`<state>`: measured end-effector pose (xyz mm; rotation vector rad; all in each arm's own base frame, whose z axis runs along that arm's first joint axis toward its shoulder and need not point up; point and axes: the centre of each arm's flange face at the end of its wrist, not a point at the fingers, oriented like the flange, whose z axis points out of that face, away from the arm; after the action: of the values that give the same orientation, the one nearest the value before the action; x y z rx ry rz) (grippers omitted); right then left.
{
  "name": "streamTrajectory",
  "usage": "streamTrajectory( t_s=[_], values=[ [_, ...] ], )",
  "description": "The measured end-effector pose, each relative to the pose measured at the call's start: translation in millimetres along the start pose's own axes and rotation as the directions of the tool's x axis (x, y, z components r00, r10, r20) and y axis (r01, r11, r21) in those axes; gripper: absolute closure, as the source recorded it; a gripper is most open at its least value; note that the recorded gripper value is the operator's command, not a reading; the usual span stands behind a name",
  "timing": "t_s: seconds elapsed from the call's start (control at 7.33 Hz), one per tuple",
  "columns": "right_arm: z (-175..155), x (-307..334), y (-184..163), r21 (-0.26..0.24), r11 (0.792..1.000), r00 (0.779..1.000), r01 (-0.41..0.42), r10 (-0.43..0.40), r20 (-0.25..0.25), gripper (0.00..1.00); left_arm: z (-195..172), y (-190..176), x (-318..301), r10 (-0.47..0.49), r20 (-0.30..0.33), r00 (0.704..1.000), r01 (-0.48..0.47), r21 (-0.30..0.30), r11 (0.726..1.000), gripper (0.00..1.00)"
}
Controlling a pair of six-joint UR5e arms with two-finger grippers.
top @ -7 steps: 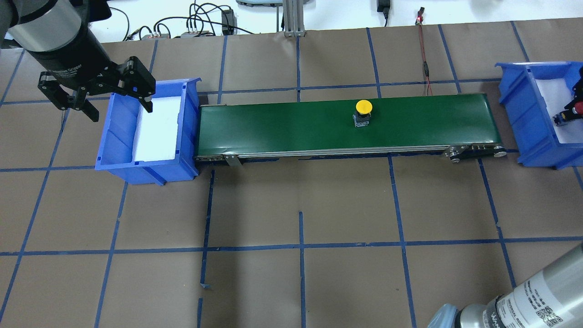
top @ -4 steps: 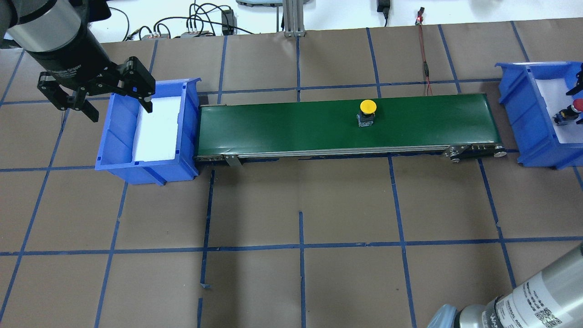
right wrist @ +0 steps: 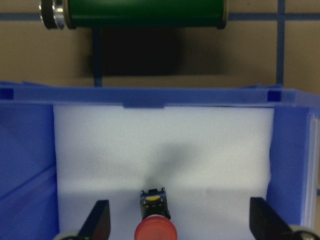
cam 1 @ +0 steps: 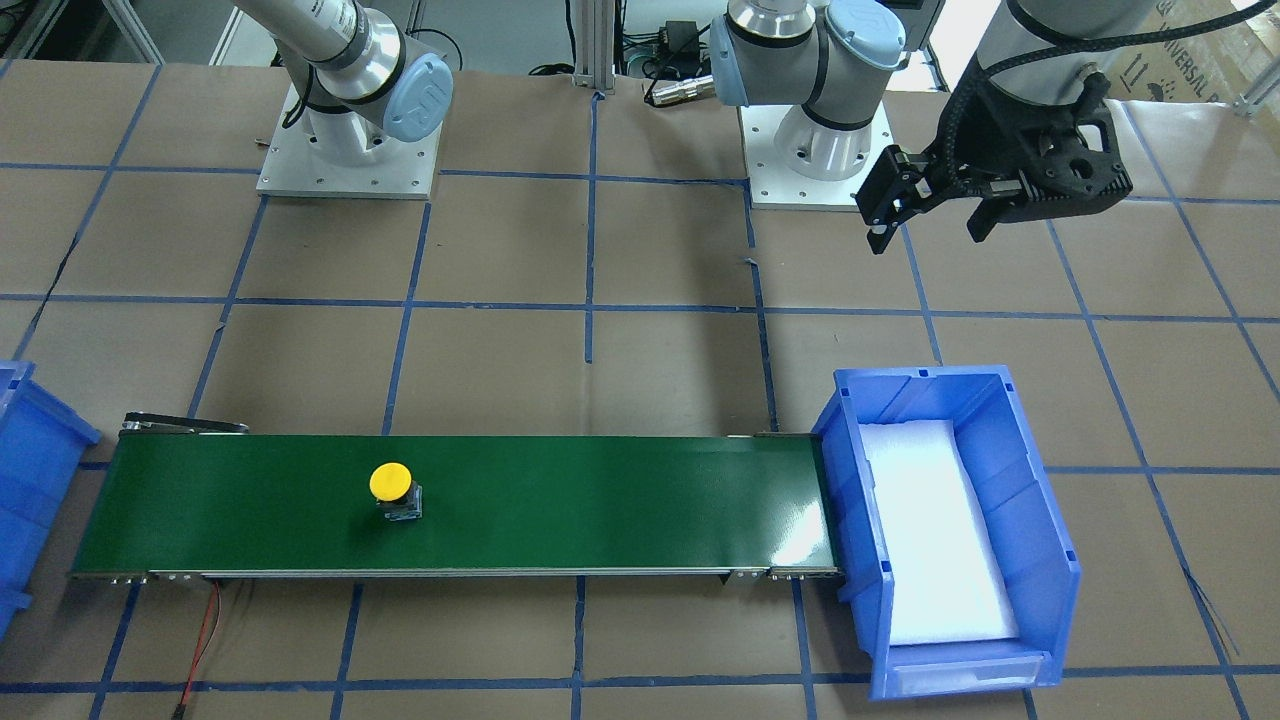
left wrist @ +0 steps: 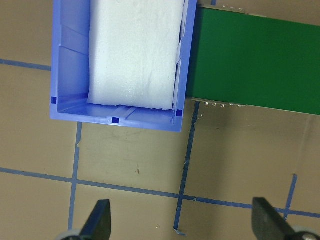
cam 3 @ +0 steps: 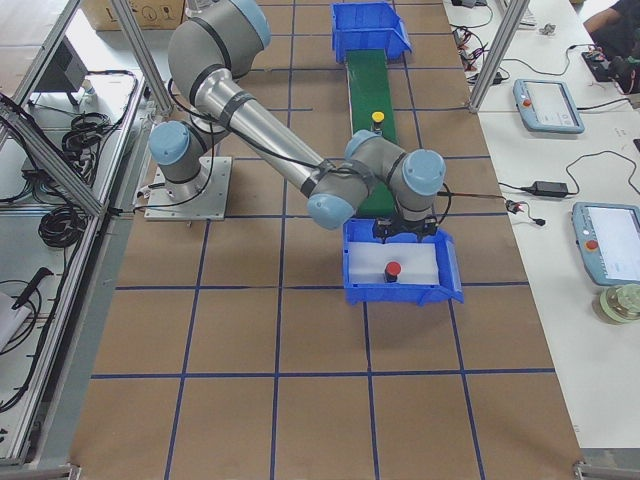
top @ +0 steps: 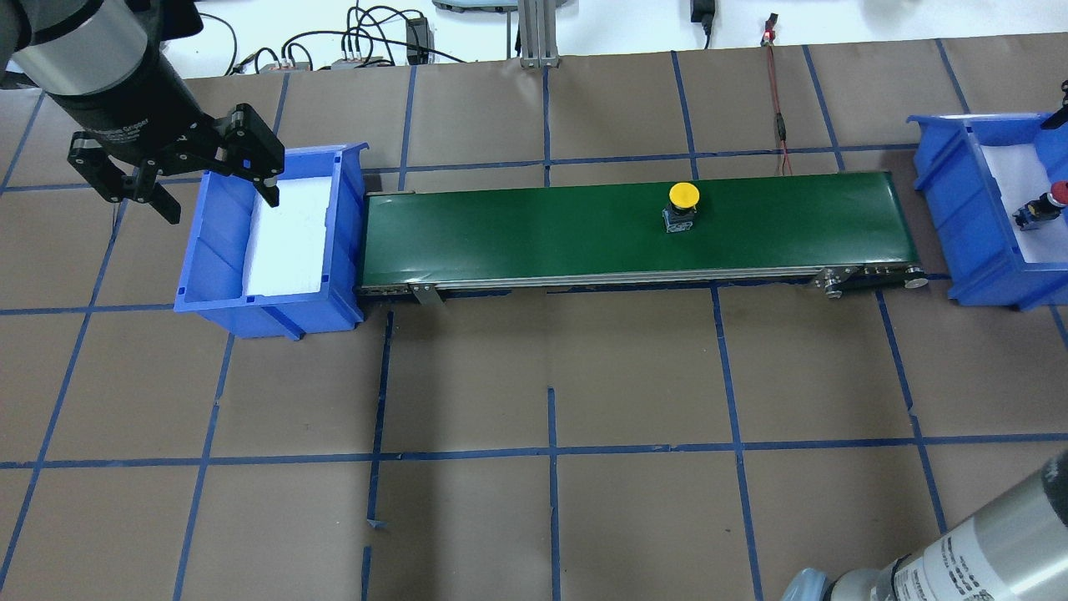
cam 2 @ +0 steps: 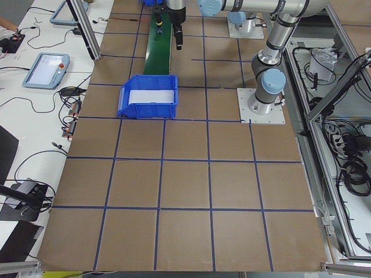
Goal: Transport two buttons from left to right
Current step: 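Open the right gripper to drop the red button on the foam, then move the right gripper back over the belt toward the yellow button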
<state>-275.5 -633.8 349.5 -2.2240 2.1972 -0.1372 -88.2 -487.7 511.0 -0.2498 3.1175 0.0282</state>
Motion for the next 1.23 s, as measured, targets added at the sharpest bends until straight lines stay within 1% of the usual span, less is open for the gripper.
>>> streamTrajectory(
  t_s=[0.27,0.55,0.68,0.82,0.95,1.23],
  values=[
    [-25.3,22.9,-96.1,-0.016,0.999,0.999,0.044,-0.044,0.020,0.01,-0.4,0.8,0.4,0.000,0.000,1.000,0.000,0.000,1.000,0.00],
    [-22.4,40.2,-195.6,-0.025,0.995,0.995,0.094,-0.093,0.029,0.00,-0.7,1.9,0.1,-0.001,0.002,1.000,0.001,-0.001,1.000,0.00],
    [-14.5,43.5,-232.9,-0.042,0.995,0.995,0.091,-0.089,0.036,0.00,-0.8,2.1,0.2,0.000,0.002,1.000,0.000,-0.001,1.000,0.00],
    [-5.8,44.0,-260.3,-0.061,0.994,0.996,0.090,-0.088,0.033,0.00,-0.9,2.2,0.1,0.000,0.003,1.000,0.000,-0.001,1.000,0.00],
    [5.4,41.2,-280.7,-0.069,0.993,0.995,0.094,-0.091,0.036,0.00,-1.0,2.2,-0.1,-0.001,0.003,1.000,0.001,-0.001,1.000,0.00],
    [27.7,32.5,-310.0,-0.075,0.991,0.993,0.112,-0.110,0.034,0.00,-1.1,2.1,-0.4,-0.001,0.003,1.000,0.001,0.000,1.000,0.00]
  ],
)
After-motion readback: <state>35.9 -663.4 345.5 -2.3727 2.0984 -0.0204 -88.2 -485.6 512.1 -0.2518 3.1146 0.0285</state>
